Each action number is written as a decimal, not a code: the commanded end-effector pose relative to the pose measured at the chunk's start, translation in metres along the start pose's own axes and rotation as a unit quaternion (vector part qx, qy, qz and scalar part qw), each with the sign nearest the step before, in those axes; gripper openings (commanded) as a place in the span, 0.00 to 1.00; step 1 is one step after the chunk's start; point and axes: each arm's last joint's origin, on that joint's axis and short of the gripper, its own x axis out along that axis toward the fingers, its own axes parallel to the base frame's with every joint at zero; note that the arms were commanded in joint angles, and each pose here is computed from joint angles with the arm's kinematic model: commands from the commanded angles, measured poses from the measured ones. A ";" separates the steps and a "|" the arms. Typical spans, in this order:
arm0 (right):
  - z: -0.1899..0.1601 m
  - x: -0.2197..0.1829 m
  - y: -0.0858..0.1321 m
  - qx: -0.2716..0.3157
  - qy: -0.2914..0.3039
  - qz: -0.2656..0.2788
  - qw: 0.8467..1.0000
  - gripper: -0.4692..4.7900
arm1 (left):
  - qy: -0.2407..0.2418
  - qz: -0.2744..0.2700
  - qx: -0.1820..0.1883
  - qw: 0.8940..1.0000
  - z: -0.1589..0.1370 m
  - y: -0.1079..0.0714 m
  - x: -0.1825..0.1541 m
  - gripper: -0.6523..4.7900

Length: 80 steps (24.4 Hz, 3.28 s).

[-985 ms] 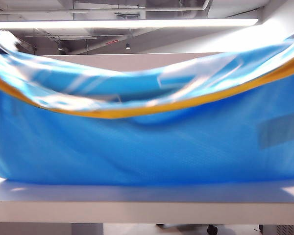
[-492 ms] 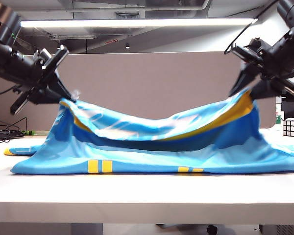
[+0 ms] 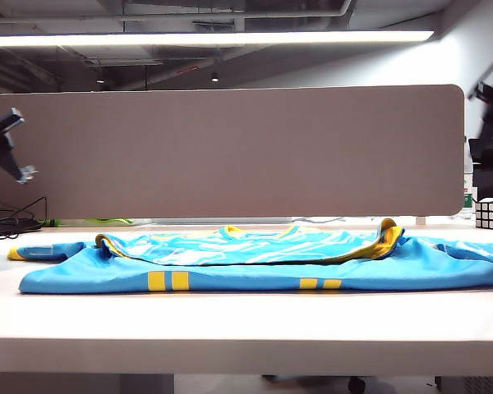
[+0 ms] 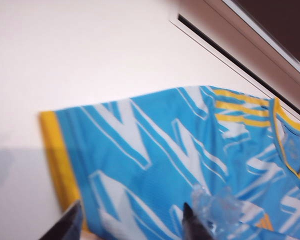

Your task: Fold the bottom side of the soccer jersey horizontally towards the center, about one-third of the way, then fold the sleeve back towards the center, creating a straight line along the edge of the the soccer jersey, and finally fold the bottom of the soccer jersey up towards the top, creating a neat rectangle.

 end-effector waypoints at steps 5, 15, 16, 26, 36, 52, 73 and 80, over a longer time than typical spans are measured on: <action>-0.025 0.024 -0.029 0.034 0.094 -0.013 0.995 0.80 | 0.033 0.017 0.012 0.999 -0.012 0.021 0.019 0.78; -0.050 0.051 -0.048 0.047 0.151 -0.030 0.987 0.80 | 0.070 0.044 0.000 0.997 -0.032 0.044 0.043 0.78; -0.052 0.055 -0.050 0.048 0.152 -0.030 0.987 0.80 | 0.071 0.042 -0.001 0.997 -0.034 0.046 0.046 0.78; -0.069 0.082 -0.051 0.040 0.161 -0.020 0.986 0.79 | 0.090 0.005 0.002 0.996 -0.056 0.055 0.083 0.78; -0.070 0.088 -0.046 0.025 0.147 -0.021 0.989 0.47 | 0.105 -0.018 0.005 0.994 -0.070 0.048 0.100 0.30; -0.025 0.065 -0.017 -0.012 0.067 0.027 0.997 0.08 | -0.021 -0.145 0.083 0.986 -0.025 0.010 0.080 0.11; -0.118 0.043 0.146 -0.290 0.278 0.107 0.909 0.08 | 0.225 -0.345 0.140 0.900 -0.089 -0.099 0.064 0.11; -0.120 0.042 0.145 -0.287 0.289 0.105 0.907 0.33 | 0.278 -0.220 0.190 0.916 -0.107 -0.081 0.061 0.53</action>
